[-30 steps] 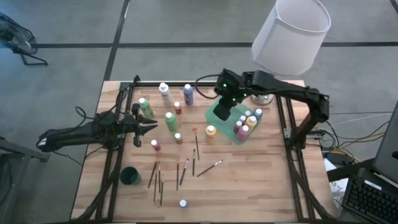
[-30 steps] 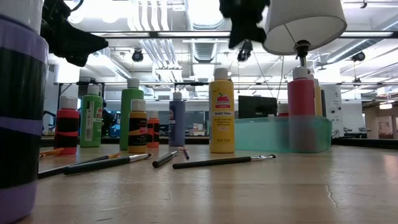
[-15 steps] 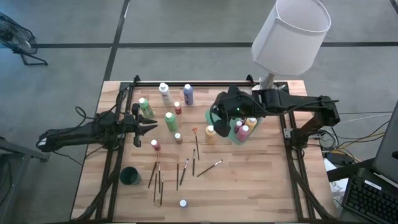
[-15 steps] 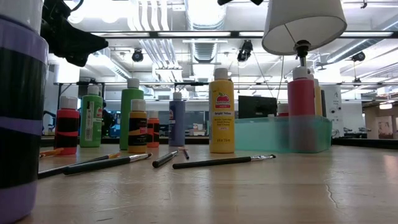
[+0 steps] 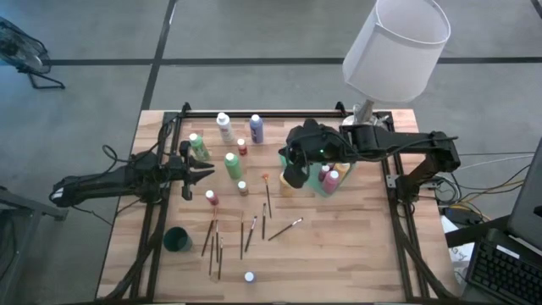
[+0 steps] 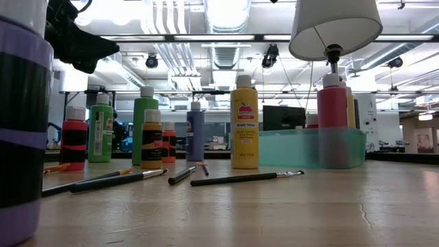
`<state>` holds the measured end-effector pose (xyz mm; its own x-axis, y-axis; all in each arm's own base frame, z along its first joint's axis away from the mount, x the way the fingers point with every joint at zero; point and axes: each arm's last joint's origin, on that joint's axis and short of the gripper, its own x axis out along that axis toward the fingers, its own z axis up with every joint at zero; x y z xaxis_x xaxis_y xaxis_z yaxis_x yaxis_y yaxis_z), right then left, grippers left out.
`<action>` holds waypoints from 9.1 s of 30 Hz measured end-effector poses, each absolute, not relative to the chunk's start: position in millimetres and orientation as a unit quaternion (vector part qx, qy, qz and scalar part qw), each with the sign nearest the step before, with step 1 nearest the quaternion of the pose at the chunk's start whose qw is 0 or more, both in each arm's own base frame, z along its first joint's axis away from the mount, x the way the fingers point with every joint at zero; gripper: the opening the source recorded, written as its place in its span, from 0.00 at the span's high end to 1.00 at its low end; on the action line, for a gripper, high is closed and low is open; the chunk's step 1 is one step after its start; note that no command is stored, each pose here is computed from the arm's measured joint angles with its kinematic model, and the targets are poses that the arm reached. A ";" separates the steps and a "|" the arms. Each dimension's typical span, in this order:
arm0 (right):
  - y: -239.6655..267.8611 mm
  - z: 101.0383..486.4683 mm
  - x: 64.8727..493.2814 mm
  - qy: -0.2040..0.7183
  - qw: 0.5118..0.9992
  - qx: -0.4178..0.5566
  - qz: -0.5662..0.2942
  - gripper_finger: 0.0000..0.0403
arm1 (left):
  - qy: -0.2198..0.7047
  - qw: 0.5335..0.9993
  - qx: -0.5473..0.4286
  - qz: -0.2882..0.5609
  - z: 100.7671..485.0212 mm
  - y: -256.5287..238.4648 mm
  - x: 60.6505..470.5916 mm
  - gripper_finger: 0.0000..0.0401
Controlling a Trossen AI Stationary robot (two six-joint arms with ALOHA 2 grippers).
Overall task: Pick & Place Paint Supplies
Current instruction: Put the big blue paint bottle into the green bin
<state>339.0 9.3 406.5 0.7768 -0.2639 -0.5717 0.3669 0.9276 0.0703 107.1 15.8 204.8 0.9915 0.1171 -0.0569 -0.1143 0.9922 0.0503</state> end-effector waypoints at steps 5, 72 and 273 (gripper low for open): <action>8.7 410.6 341.1 0.274 0.948 0.041 -0.153 0.98 | 0.030 0.998 0.023 0.058 204.8 15.8 107.1 0.81; 6.0 329.1 105.3 -0.322 0.925 0.146 -0.135 0.98 | -0.046 0.988 -0.029 0.143 219.0 20.9 107.2 0.81; 5.5 169.4 98.1 0.025 0.993 0.067 0.091 0.97 | 0.340 0.905 -0.042 0.253 434.8 207.2 246.0 0.46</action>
<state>98.1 5.5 169.4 0.9821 0.1847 -0.0373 -0.1781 0.9745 0.1368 246.0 207.2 434.8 0.6399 0.4298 -0.6371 -0.4868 0.8682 0.0967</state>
